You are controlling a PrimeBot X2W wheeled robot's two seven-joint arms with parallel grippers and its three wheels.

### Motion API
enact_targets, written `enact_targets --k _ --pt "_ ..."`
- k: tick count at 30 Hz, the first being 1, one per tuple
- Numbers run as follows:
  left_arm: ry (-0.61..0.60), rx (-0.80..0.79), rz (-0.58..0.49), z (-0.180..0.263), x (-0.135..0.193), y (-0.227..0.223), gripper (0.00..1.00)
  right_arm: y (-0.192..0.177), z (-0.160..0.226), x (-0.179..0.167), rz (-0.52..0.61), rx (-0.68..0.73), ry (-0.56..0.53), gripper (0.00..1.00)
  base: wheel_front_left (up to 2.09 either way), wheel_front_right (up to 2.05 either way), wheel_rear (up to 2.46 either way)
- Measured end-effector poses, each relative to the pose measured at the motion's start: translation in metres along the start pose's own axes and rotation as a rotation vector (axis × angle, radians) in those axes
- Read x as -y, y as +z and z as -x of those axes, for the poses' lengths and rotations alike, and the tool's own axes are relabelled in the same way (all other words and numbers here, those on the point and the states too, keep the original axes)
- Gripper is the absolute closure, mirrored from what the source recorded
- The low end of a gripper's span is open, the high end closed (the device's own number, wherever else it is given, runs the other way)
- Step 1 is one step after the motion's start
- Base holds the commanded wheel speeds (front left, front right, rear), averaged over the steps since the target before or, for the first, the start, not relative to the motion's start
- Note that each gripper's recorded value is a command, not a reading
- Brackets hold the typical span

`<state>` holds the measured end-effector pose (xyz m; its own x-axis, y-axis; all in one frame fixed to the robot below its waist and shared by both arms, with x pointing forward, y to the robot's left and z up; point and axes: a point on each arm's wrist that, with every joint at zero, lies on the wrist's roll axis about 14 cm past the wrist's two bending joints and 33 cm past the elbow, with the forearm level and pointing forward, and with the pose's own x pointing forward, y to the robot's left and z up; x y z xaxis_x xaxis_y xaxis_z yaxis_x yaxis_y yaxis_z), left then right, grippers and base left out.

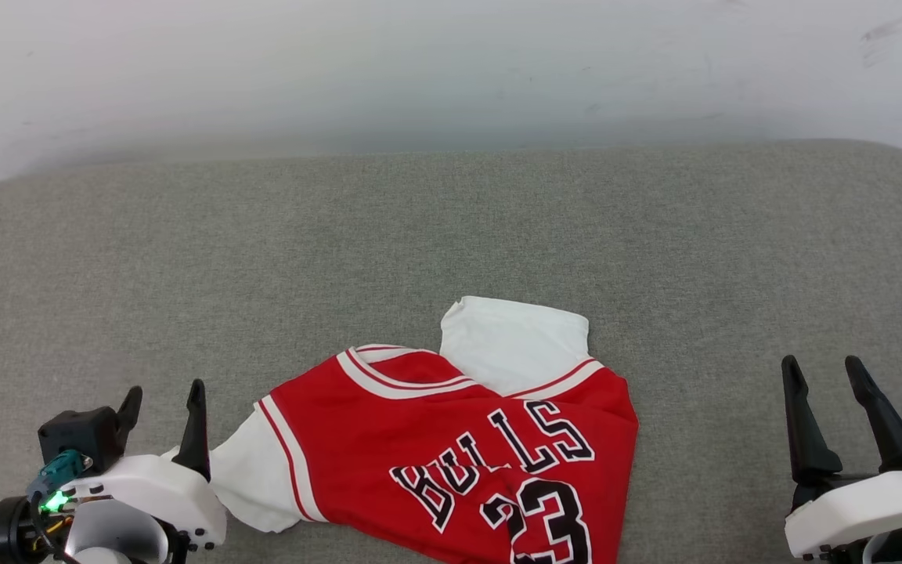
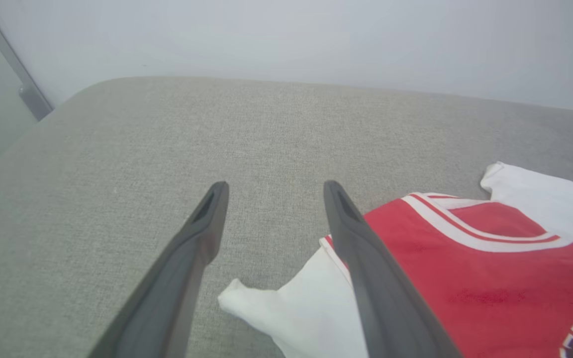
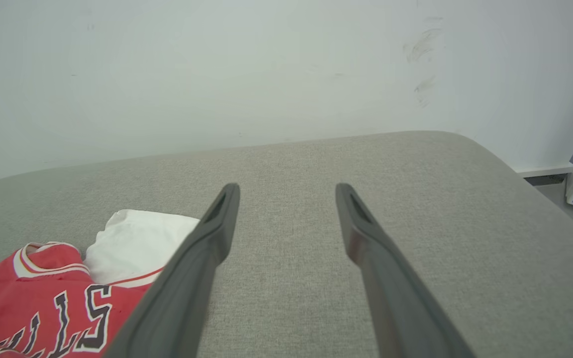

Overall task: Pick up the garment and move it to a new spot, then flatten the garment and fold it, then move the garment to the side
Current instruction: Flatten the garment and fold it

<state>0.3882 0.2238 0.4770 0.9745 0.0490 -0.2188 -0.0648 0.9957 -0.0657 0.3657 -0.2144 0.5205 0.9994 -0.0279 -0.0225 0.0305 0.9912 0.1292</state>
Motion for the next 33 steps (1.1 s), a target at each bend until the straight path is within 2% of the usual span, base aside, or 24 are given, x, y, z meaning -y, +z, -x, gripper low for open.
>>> enact_targets --k 5,12,15,22,27,33 --pt "-0.026 0.162 -0.023 0.002 0.012 0.031 0.00 -0.012 -0.005 0.000 -0.034 -0.055 0.001 0.00 0.00 0.00 0.00" --pt "-0.038 0.254 -0.009 0.007 0.027 0.046 0.00 -0.051 -0.033 -0.019 -0.060 -0.266 0.058 0.00 0.00 0.00 0.00" --pt "-0.028 0.263 -0.003 0.008 0.026 0.047 0.00 -0.065 -0.050 -0.034 -0.038 -0.365 0.125 0.00 0.00 0.00 0.00" --pt "0.007 0.259 0.024 0.005 0.021 0.042 0.00 -0.087 -0.095 -0.094 0.043 -0.549 0.356 0.00 0.00 0.00 0.00" --pt "0.042 0.243 0.035 0.003 0.011 0.034 0.00 -0.109 -0.112 -0.131 0.116 -0.684 0.482 0.00 0.00 0.00 0.00" --pt "0.076 0.214 0.051 -0.001 0.002 0.022 0.00 -0.129 -0.124 -0.174 0.202 -0.767 0.619 0.00 0.00 0.00 0.00"
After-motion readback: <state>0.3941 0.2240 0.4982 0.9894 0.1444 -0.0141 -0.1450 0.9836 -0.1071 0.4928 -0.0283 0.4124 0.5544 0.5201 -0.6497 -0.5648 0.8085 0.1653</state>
